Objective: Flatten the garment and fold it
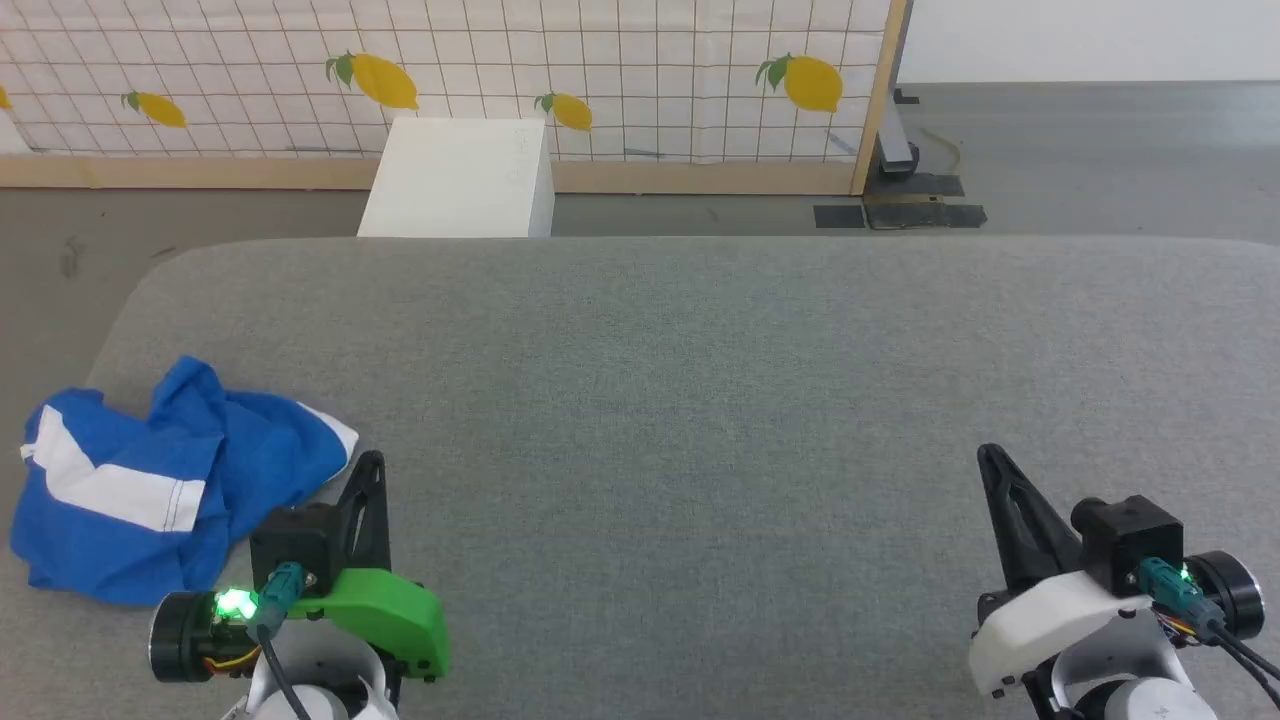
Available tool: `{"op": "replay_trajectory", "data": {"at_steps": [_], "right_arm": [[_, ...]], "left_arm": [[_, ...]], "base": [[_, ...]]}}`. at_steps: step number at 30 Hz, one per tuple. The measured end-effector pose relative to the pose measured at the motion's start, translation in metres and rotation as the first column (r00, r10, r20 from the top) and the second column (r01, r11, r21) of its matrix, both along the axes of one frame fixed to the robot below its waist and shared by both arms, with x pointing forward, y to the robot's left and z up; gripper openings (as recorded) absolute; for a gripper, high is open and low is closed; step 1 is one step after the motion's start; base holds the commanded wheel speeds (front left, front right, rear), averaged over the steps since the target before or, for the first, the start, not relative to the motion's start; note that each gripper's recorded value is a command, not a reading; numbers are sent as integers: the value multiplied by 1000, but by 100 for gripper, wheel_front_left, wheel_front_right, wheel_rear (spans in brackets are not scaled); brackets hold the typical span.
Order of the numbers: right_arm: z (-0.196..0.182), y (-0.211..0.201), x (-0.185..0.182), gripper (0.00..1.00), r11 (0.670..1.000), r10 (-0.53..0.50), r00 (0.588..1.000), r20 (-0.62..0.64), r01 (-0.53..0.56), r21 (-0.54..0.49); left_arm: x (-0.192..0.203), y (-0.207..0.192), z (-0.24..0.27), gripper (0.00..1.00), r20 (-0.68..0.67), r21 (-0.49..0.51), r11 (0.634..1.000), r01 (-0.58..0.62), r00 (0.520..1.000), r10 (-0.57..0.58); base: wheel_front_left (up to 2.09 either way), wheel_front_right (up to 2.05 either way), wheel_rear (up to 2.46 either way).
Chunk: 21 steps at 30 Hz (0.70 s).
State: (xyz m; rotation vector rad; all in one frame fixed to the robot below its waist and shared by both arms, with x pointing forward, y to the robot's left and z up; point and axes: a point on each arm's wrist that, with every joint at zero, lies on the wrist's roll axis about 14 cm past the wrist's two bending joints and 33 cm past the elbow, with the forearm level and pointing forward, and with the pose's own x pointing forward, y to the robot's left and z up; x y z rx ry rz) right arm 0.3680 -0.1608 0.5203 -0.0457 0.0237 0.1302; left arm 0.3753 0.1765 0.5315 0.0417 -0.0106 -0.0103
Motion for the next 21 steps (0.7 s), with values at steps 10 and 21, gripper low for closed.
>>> {"op": "replay_trajectory", "data": {"at_steps": [10,21], "right_arm": [[0,0,0,0,1000,0,1000,0,0,0],[0,0,0,0,1000,0,1000,0,0,0]], "left_arm": [[0,0,0,0,0,0,1000,0,1000,0],[0,0,0,0,0,0,1000,0,1000,0]], "base": [[0,0,0],[0,0,0]]}}
